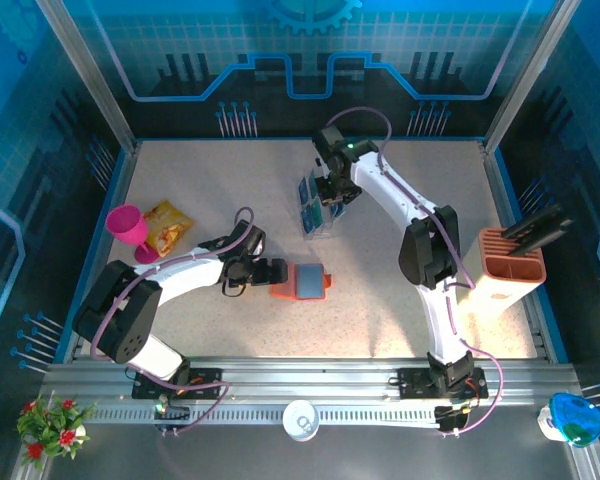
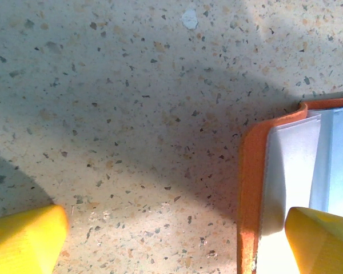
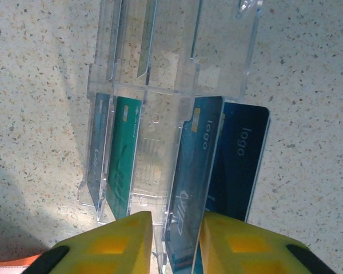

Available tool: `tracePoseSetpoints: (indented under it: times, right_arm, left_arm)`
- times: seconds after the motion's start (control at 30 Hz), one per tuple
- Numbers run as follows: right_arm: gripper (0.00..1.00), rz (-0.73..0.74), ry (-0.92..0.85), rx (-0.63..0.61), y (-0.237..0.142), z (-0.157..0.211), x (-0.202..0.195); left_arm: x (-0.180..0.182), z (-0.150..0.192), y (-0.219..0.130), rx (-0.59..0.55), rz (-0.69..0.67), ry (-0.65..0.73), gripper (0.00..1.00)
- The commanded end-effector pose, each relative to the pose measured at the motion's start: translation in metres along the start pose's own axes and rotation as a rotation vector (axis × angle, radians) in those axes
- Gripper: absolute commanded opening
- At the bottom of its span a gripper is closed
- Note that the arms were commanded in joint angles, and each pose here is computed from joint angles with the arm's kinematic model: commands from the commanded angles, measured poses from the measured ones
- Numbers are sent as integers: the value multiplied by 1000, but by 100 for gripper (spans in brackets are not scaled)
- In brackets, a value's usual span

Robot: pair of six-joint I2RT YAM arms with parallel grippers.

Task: Put the credit cards into the card holder
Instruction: Pick up the credit card from the storage box.

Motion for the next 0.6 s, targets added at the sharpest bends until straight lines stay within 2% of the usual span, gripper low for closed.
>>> tracePoseSetpoints:
  times: [0.0, 0.13, 0.4, 0.57]
  right_arm:
    - [25, -12, 10, 17, 1, -4, -3]
    - [22, -16, 18, 14, 1, -5, -6]
    - [1, -53, 45, 9, -4, -11, -10]
    - [0, -95, 58, -16, -21, -14, -9]
  left_arm:
    - [0, 5, 5, 11, -1, 5, 99]
    - [0, 5, 5, 12, -1, 3, 99]
    - [0, 5, 5, 13, -2, -1, 99]
    - [0, 4, 4, 9, 2, -4, 99]
Point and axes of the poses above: each hand's point on the last joint's axis, 136 mm out from that joint toward the fingers, its own y axis out along the fingers, its own x axis along the line the jaws close on, z = x × y, the point moved 5 cm from there along -y, back along the fingers, and after that the axes turned 14 degrees about y, right-handed, at the moved point
